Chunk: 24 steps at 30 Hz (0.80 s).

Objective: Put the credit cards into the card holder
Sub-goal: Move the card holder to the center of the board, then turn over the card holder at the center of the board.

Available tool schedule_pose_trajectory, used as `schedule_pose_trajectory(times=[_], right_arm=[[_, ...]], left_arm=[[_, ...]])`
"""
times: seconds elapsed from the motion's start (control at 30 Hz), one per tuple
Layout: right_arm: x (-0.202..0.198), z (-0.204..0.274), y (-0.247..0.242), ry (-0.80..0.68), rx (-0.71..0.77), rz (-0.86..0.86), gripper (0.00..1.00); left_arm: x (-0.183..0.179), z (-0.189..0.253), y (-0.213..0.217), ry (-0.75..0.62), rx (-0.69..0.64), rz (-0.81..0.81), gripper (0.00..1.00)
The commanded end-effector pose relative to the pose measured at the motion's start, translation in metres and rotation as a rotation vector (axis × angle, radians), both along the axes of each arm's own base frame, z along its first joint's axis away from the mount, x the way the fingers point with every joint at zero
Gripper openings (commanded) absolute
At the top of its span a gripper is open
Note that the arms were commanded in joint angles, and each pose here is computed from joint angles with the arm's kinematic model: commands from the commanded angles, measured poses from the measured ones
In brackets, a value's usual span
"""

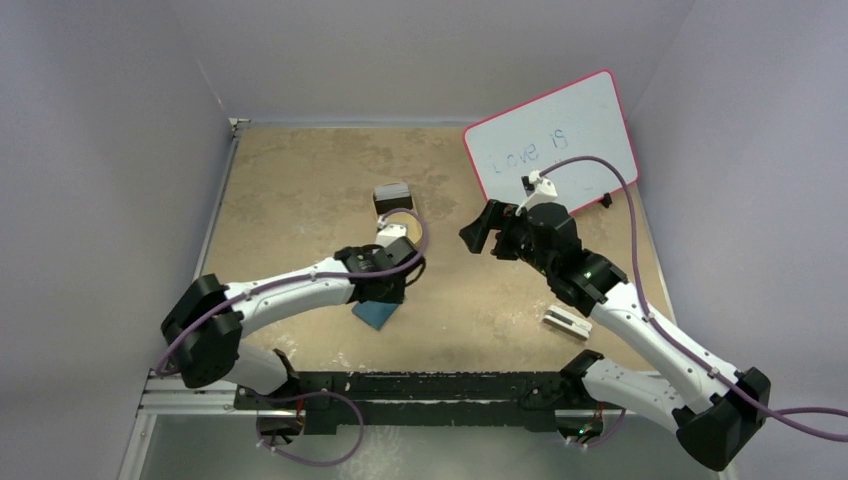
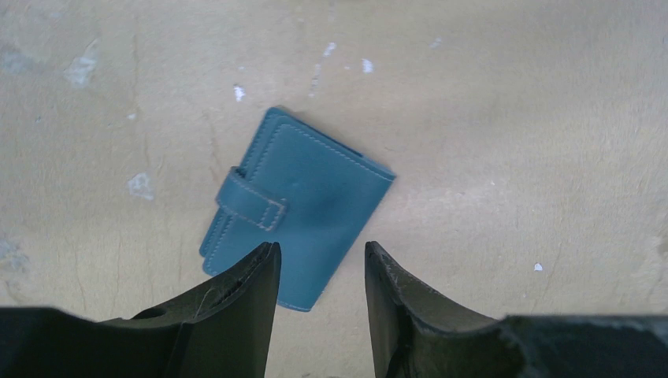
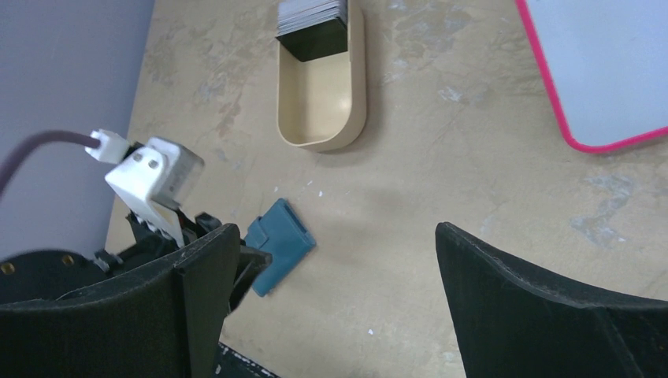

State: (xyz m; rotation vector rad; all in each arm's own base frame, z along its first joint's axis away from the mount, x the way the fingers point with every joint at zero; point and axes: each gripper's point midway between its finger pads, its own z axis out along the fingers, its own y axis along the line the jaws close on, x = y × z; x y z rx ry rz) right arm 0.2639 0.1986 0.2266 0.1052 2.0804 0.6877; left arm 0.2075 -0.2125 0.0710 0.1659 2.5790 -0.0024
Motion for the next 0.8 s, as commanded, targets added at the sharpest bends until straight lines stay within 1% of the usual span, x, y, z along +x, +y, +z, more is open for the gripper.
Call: schedule_pose_trajectory(times=[0.0, 0.07, 0.2, 0.47, 0.67, 0.77], right_arm=[[0.007, 0.017, -0.023, -0.073, -0.016, -0.110, 0.95], [0.005, 0.022, -0.028, -0.086, -0.017, -0.127, 0.95], [-0.002, 0.030, -0.036, -0.107, 0.003, -0.142, 0.95], [-0.008, 0.043, -0.043, -0.147, 0.043, -0.162, 0.95], [-0.007, 0.042, -0.043, -0.141, 0.036, -0.166, 0.95], [-0.007, 0.042, -0.044, -0.143, 0.038, -0.172, 0.95]], left_arm=[[0.007, 0.003, -0.019, -0.069, 0.133, -0.094, 0.43], [0.006, -0.002, -0.024, -0.082, 0.189, -0.111, 0.43], [0.003, -0.018, -0.027, -0.082, 0.249, -0.136, 0.45], [0.008, -0.031, -0.009, -0.134, 0.363, -0.108, 0.46], [0.002, -0.059, 0.004, -0.098, 0.440, -0.116, 0.48], [0.002, -0.065, 0.008, -0.104, 0.471, -0.118, 0.45]])
